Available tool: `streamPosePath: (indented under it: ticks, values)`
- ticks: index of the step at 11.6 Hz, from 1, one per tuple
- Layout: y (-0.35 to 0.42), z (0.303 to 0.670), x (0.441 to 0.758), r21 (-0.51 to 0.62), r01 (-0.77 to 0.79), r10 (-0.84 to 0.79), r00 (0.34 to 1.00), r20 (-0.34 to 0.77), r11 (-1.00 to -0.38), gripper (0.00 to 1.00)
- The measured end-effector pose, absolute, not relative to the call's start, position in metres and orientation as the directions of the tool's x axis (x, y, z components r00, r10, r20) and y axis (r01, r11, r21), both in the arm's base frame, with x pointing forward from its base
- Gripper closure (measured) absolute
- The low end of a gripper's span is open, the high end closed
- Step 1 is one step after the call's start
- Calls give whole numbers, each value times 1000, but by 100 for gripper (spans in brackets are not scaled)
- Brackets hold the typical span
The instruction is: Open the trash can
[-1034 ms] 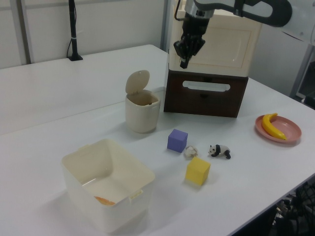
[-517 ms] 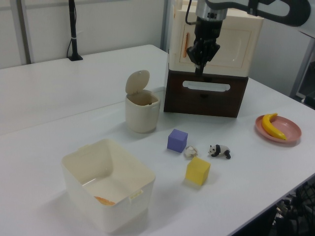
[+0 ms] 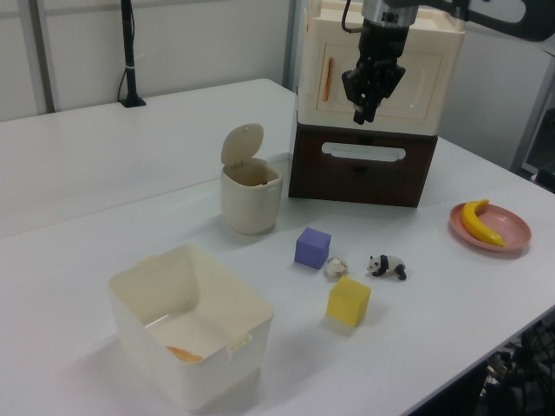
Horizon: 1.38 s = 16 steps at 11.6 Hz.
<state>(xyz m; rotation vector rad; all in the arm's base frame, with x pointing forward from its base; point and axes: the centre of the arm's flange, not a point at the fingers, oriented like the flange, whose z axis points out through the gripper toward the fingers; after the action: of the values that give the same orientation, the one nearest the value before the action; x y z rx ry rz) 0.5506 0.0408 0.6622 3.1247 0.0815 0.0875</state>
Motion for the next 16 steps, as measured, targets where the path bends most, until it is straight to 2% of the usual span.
streamPosePath:
  ticks: [2, 6, 16]
  values:
    - [41, 664, 550, 16, 50, 51, 997, 58, -999, 60]
    - [25, 664, 551, 64, 27, 31, 998, 59, -998, 1]
    - [18, 661, 553, 68, 15, 19, 998, 54, -998, 0]
